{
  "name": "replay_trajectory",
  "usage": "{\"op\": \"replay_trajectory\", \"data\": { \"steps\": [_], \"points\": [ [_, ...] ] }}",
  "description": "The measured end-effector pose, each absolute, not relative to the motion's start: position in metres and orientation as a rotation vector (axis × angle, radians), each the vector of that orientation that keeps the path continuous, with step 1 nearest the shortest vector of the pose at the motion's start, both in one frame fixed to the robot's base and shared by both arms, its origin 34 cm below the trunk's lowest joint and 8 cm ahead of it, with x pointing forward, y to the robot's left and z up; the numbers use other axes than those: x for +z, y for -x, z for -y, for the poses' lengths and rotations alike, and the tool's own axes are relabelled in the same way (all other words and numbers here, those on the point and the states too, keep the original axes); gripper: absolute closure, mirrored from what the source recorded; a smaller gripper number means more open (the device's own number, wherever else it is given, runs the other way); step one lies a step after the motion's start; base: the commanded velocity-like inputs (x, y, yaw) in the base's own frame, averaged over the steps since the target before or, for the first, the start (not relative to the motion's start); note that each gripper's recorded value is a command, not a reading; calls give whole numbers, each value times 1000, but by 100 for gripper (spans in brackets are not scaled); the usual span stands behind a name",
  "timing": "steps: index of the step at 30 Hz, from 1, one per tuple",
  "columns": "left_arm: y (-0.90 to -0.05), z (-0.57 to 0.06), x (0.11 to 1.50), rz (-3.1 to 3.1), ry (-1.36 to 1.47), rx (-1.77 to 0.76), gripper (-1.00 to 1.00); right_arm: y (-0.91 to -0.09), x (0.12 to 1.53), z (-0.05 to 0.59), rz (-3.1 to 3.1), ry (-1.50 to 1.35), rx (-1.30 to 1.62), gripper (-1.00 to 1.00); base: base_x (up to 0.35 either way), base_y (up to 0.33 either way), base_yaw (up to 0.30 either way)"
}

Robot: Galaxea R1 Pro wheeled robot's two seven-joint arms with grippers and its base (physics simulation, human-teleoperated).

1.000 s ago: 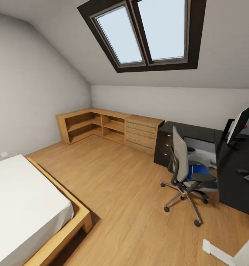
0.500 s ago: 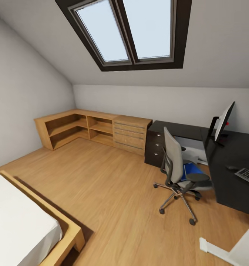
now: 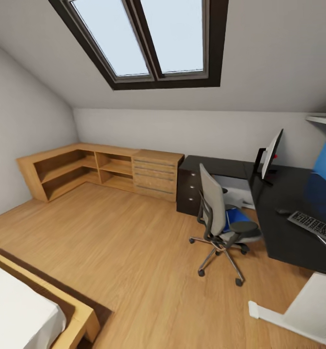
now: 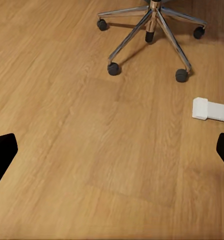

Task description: In the bedroom, organize the workspace by keeping the computer under the desk, ensuring the monitor is on the desk, placing the keyboard on the desk next to the monitor, placing the mouse on the desk next to the keyboard, moving the folder from the swivel chair onto the desk next to the mouse, stacking the notebook on top of the folder with the pen on top of the notebook, and positioning the swivel chair next to the desk.

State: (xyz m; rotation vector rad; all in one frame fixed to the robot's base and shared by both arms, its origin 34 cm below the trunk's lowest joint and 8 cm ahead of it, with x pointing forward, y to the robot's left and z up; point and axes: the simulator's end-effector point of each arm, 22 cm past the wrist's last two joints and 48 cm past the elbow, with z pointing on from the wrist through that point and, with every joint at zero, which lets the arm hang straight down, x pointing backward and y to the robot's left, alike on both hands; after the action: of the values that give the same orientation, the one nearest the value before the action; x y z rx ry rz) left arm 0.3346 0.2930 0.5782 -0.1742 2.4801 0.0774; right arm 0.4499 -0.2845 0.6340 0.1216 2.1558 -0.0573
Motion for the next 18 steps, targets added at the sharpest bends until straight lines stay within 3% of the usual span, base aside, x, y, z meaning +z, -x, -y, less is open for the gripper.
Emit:
{"op": "replay_trajectory", "data": {
  "steps": [7, 18],
  "points": [
    [-334, -293, 578, -2484, 172, 77, -100, -449, 633, 285, -2160, -123, -58, -100, 239, 164, -269],
    [-333, -293, 577, -2485, 172, 78, -100, -447, 631, 285, -2164, -124, -59, -100, 30, 17, -272]
  ]
}}
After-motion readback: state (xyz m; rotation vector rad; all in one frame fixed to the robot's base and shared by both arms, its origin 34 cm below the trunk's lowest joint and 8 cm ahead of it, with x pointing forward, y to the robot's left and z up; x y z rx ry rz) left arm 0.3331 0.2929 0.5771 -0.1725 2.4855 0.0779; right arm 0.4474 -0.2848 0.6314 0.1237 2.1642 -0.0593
